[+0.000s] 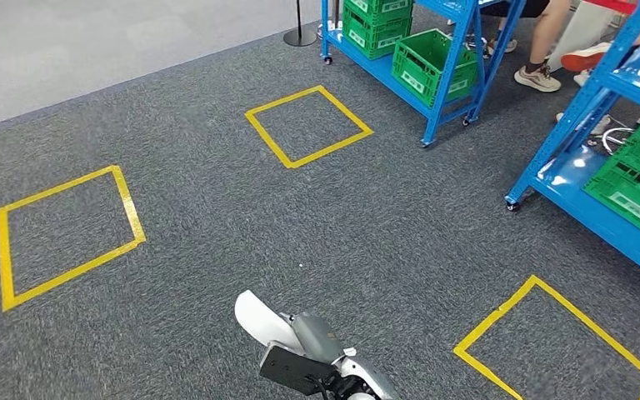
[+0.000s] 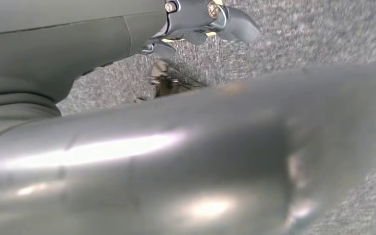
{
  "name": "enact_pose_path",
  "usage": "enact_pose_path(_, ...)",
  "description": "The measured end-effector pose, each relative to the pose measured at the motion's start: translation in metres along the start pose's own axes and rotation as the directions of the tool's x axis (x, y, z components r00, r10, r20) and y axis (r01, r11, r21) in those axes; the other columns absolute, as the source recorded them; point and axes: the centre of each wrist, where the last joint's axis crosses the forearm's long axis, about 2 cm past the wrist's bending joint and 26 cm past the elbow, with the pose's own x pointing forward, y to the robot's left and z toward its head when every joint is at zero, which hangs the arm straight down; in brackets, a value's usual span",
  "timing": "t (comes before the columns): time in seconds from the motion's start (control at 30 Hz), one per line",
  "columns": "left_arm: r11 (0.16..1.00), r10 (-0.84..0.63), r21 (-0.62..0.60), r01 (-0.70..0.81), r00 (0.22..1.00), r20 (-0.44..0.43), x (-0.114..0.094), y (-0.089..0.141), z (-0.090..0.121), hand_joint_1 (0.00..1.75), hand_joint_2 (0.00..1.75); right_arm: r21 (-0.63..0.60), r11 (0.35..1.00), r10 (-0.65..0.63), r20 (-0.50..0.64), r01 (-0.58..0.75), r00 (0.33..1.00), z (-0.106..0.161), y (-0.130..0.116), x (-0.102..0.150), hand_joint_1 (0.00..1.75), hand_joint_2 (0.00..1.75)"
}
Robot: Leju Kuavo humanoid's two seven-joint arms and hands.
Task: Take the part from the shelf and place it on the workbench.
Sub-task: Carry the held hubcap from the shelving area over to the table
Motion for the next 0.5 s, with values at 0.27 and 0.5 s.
enact_pose_path(0.27,1.0,-0.012,-0.012,0.013,1.0,0.016,0.0005,0.0008,0.0002,0.0,0.0,-0.011,1.0,-0.006,-0.022,0.006,1.0,0.0053,0.0025,-0.0038,1.75,1.75)
enact_pose_path(0.5,0.999,-0.048,-0.014,0.048,0.999,-0.003,0.0017,0.003,0.0006,0.0,0.0,-0.004,1.0,0.0,-0.025,0.0,1.0,0.0071,0.0017,-0.0051,1.75,1.75)
